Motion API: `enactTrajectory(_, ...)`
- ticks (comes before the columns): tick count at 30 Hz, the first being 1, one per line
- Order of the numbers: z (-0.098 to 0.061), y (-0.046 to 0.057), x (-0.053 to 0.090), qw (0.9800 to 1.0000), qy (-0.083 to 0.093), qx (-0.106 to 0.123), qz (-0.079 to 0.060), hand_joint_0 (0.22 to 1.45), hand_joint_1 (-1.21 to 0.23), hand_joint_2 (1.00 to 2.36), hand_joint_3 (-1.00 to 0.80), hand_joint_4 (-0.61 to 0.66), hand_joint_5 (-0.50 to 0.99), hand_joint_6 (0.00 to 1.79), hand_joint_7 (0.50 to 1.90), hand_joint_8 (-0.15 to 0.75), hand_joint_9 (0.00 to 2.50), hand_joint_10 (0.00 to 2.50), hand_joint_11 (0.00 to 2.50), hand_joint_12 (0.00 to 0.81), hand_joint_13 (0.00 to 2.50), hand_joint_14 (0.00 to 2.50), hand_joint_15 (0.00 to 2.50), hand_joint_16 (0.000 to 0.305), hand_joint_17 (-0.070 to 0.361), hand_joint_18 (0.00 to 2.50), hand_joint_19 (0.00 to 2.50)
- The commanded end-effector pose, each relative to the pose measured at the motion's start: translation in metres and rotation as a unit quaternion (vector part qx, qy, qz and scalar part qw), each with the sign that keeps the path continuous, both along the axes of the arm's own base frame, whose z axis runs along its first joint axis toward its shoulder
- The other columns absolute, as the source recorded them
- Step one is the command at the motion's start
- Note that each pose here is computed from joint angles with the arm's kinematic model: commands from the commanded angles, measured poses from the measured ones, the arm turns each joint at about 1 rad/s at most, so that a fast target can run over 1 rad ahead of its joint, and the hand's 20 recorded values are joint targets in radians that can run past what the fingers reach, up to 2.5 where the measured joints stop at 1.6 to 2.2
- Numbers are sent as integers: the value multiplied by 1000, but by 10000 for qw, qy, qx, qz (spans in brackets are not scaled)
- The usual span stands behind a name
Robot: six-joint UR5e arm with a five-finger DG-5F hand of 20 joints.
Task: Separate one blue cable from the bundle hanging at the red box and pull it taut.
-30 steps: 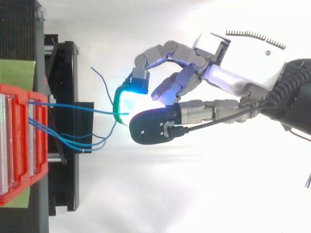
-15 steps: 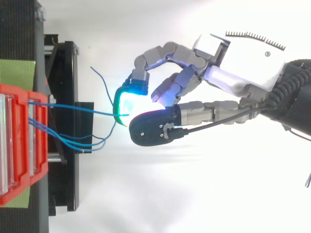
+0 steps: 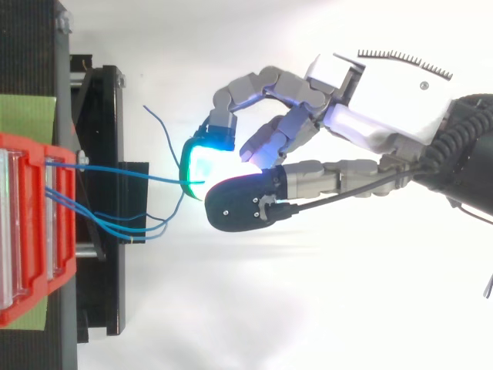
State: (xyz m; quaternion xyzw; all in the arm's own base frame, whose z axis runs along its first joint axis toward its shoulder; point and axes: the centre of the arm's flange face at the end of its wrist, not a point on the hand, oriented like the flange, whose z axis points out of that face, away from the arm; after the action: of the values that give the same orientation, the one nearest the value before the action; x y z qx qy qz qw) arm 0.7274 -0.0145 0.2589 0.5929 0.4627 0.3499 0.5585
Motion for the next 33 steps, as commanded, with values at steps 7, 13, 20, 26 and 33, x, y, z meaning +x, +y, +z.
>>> enactTrajectory(7, 1, -1, 0, 10000, -7, 2, -5, 645, -752, 1027, -124, -170, -159, 954, 1131, 178, 1268, 21, 1448, 329, 1031, 30, 843, 49, 110, 581, 570)
enactTrajectory(13, 0, 0, 0, 10000, 0, 0, 3, 647, -753, 1028, -130, -175, -160, 953, 1137, 181, 1268, 20, 1447, 327, 1030, 29, 842, 49, 111, 581, 563)
enactTrajectory(20, 1, 0, 0, 10000, -7, 2, 3, 647, -753, 1028, -128, -172, -160, 953, 1135, 177, 1269, 21, 1448, 329, 1027, 30, 844, 49, 110, 580, 563)
enactTrajectory(26, 0, 0, 0, 10000, 0, 0, 3, 647, -753, 1027, -128, -173, -160, 953, 1135, 187, 1274, 22, 1433, 331, 1027, 29, 845, 49, 110, 579, 563)
enactTrajectory(33, 0, 1, 0, 10000, 0, 1, 10, 647, -755, 1027, -127, -173, -161, 953, 1135, 179, 1276, 20, 1442, 329, 1021, 29, 842, 49, 110, 578, 561)
